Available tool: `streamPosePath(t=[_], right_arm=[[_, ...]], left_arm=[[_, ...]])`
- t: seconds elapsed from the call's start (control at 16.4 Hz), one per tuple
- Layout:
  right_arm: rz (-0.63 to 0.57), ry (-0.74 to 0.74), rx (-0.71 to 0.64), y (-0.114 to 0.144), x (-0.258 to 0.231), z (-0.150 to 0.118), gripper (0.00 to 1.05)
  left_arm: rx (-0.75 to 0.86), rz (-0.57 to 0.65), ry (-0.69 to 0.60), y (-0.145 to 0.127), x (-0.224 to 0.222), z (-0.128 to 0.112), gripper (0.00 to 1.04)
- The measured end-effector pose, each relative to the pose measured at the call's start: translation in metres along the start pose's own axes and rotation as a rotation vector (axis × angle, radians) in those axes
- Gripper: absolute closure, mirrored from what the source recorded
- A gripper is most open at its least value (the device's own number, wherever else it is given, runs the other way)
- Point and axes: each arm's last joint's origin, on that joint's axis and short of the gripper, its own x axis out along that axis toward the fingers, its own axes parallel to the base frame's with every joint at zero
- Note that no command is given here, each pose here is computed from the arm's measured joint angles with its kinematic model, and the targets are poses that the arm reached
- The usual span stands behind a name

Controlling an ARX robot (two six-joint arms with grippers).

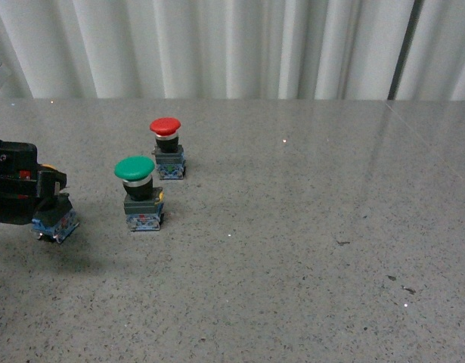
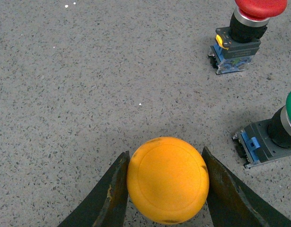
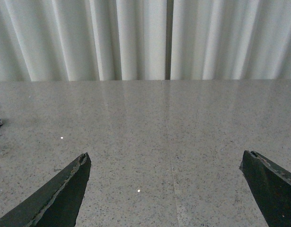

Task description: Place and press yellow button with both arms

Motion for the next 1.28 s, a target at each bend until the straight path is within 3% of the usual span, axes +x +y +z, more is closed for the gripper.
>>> streamPosePath(t=[0.37, 0.55, 0.67, 0.98, 1.22, 1.28], right_arm=[[0.000, 0.000, 0.000, 0.000, 0.000, 0.000, 0.07], [0.000, 0.000, 0.000, 0.000, 0.000, 0.000, 0.07], [0.000, 0.000, 0.000, 0.000, 0.000, 0.000, 0.07], [0.000, 0.000, 0.000, 0.000, 0.000, 0.000, 0.07], [0.000, 0.000, 0.000, 0.000, 0.000, 0.000, 0.07], [0.000, 0.000, 0.000, 0.000, 0.000, 0.000, 0.07]], left_arm=[[0.050, 0.010, -0.043, -0.014, -0.029, 0.018, 0.70], [0.072, -0.010, -0.326, -0.044, -0.075, 0.092, 0.70], [0.020, -0.056, -0.349, -0.072, -0.063, 0.112, 0.70], [-0.103, -0.118, -0.166, -0.137, 0.003, 0.096, 0.70], [-0.140, -0.136, -0.123, -0.164, 0.027, 0.092, 0.70], [-0.162, -0.118, -0.054, -0.171, 0.044, 0.080, 0.70]])
